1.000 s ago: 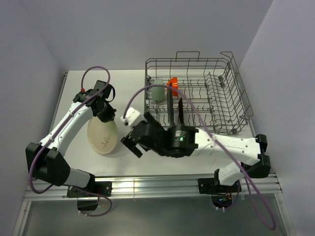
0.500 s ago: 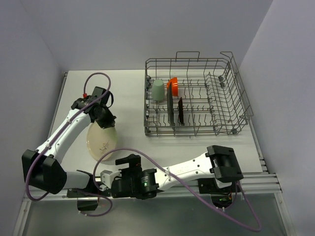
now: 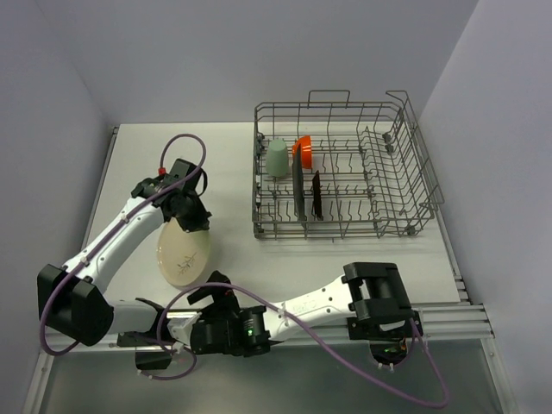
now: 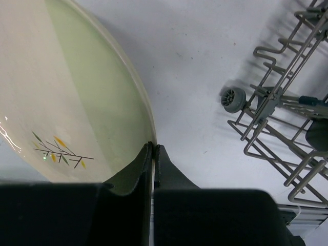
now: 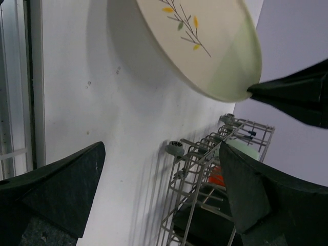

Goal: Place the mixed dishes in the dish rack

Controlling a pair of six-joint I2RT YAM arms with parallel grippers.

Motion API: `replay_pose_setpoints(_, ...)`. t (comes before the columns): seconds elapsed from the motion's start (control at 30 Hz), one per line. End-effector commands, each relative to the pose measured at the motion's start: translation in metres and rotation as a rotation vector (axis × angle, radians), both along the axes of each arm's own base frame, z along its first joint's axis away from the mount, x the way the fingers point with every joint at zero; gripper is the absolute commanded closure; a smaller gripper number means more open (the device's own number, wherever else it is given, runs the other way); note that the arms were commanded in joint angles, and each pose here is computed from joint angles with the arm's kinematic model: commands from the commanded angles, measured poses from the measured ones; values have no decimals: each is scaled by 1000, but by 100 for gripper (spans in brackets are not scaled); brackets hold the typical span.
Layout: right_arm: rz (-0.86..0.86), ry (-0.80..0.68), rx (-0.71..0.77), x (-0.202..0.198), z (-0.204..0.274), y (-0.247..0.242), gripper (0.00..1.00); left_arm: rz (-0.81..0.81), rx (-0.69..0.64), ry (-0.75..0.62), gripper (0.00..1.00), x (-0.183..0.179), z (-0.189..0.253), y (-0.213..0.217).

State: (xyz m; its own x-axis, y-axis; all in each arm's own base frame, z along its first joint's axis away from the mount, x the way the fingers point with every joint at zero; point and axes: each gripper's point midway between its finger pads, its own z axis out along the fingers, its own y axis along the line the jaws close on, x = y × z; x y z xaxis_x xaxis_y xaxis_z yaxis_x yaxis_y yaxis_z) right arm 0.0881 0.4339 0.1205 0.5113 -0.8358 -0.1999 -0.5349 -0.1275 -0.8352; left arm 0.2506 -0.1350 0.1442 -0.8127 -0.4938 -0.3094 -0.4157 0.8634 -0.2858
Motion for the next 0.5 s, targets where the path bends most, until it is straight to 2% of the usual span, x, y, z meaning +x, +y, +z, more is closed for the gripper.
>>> replay_pose_setpoints(0.0,45,-59,-1,-1,3,14,0,-38,-56,-49,100,-1,13,-14)
replay_pose_setpoints(0.47,136,-160,-25,13,-15,34,0,-126,-74,-16,100,-33,7,-41)
